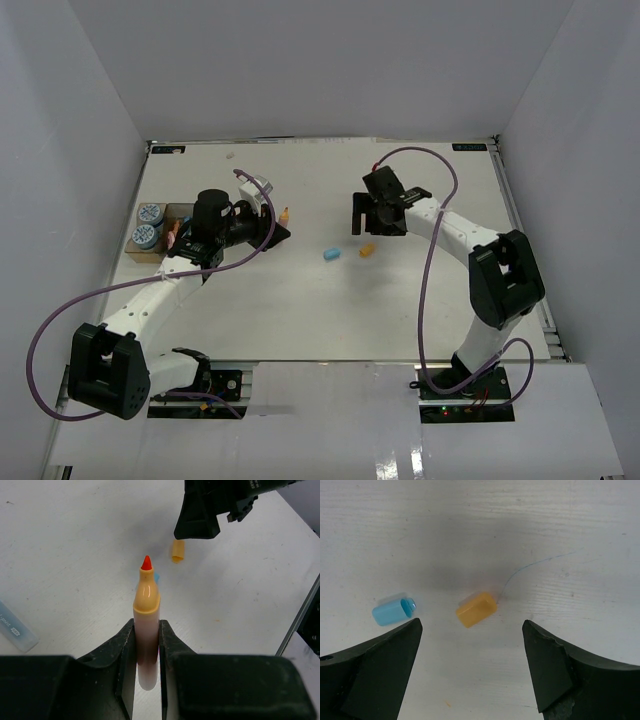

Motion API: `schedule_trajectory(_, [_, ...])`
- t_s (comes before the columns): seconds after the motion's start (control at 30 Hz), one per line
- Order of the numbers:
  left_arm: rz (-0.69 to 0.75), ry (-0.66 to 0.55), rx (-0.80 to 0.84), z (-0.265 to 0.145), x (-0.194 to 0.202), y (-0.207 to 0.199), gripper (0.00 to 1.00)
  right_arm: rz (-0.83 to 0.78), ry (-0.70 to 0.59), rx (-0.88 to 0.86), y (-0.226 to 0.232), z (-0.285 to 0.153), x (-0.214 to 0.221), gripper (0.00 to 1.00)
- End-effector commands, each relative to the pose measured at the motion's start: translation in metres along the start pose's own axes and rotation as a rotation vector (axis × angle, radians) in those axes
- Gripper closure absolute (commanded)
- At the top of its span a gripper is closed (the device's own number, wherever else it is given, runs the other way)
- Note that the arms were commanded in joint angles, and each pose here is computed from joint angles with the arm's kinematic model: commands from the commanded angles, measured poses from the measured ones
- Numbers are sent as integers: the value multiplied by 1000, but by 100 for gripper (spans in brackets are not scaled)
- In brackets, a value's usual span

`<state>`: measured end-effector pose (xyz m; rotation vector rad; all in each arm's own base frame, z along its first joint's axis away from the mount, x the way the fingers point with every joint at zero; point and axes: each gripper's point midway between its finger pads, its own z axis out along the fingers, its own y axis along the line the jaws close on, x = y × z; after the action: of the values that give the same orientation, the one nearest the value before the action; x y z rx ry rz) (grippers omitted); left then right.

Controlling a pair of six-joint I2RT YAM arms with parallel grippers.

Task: Sort the stationery into containers
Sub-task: Pick up the pen cap from the center of the board.

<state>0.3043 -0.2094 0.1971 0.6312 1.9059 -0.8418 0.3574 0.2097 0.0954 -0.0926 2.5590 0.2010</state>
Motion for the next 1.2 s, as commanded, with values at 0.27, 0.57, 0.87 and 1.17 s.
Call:
schedule_trajectory(0.27, [18, -25, 29, -5, -6, -8, 93, 197, 77, -9, 16, 26, 30, 16])
schedule_trajectory(0.57, [17, -24, 32, -5, -6, -9, 93, 235, 108, 14, 13, 41, 44, 22])
schedule_trajectory(0.87, [19, -25, 32, -6, -6, -10, 93, 245, 109, 46, 8, 53, 48, 27])
schedule_trajectory(1.17, [22, -29, 31, -7, -7, -10, 92, 190, 119, 92, 4, 62, 49, 35])
